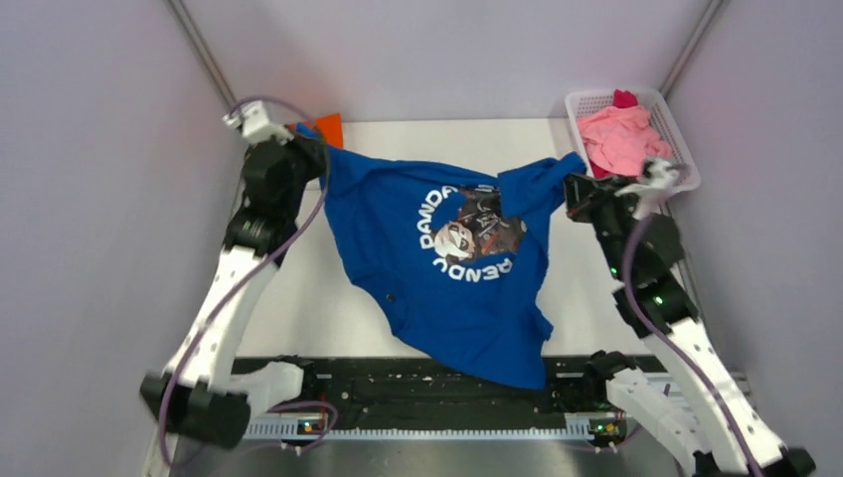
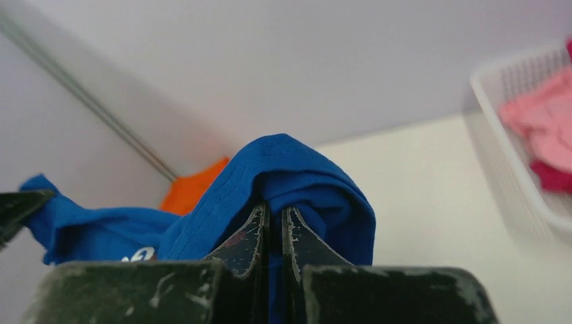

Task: Fold and stack the t-shirts
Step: Flatten out the tshirt

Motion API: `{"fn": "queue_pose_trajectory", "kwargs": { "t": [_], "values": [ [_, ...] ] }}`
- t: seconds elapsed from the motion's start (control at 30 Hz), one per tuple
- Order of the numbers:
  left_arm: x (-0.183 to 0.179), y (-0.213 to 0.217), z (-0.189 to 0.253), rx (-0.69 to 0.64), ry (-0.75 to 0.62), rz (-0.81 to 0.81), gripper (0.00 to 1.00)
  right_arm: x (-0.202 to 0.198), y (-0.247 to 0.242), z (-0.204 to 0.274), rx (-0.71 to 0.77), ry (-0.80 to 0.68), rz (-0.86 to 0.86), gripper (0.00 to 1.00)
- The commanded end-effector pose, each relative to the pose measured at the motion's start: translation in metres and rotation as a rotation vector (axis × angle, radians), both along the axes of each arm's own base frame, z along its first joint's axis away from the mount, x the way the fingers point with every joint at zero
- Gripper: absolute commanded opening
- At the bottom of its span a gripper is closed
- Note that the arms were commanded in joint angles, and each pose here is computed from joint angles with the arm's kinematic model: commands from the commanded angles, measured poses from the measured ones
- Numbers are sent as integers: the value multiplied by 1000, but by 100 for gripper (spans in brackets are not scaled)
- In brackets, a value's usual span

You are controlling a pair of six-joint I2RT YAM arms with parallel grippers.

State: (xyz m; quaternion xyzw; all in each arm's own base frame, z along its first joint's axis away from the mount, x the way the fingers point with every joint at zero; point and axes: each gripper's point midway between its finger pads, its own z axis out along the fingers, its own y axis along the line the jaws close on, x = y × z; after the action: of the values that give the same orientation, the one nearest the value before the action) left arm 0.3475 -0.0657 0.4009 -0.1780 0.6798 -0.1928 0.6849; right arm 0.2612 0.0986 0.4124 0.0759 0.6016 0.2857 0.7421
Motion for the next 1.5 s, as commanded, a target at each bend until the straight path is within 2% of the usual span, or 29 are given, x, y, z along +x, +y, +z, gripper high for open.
{"fn": "queue_pose_trajectory", "kwargs": {
  "t": [0.0,0.07,0.1,0.13,0.17,0.2,0.23,0.27,0.3,0.33,0.47,0.6,0.67,0.73,0.87,0.97,1.07,1.2,1.33,1.47],
  "values": [
    [97,17,-64,76,182,108,0,67,-16,-136,-71,363,-232,0],
    [147,23,-101,108,280,142,0,83,-16,-195,-77,502,-239,0],
    [173,22,-120,117,342,136,8,87,-15,-219,-75,560,-223,4],
    [197,17,-112,113,357,112,25,89,-15,-243,-83,634,-206,16],
    [217,6,-131,107,426,58,50,89,-18,-260,-93,697,-216,30],
    [232,-7,-143,99,480,-9,75,88,-23,-272,-115,755,-247,39],
    [242,-20,-148,90,508,-71,95,87,-30,-280,-138,797,-283,49],
    [249,-29,-159,86,530,-109,98,86,-36,-283,-155,817,-316,78],
    [253,-41,-164,79,534,-154,99,86,-41,-284,-168,821,-342,95],
    [254,-46,-168,75,534,-169,99,86,-44,-282,-174,815,-356,98],
    [232,-66,-162,72,491,-237,99,87,-43,-261,-169,753,-342,99],
    [181,-81,-165,68,512,-281,99,86,-13,-241,-147,635,-155,99],
    [143,-91,-195,54,577,-313,99,84,7,-235,-136,601,-49,99],
    [105,-107,-215,12,600,-368,99,80,18,-239,-177,608,-13,99],
    [33,-146,-257,-144,653,-532,99,78,47,-243,-268,600,67,99],
    [2,-164,-278,-199,705,-602,99,81,76,-246,-293,589,181,99],
    [-9,-164,-298,-185,765,-587,99,92,100,-250,-360,574,240,99],
    [-11,-148,-330,-121,877,-494,99,126,108,-268,-567,595,232,98],
    [-7,-139,-349,-75,927,-445,99,156,91,-298,-799,701,147,89],
    [-2,-131,-361,-39,970,-397,99,172,91,-319,-856,786,121,82]
  ]
}}
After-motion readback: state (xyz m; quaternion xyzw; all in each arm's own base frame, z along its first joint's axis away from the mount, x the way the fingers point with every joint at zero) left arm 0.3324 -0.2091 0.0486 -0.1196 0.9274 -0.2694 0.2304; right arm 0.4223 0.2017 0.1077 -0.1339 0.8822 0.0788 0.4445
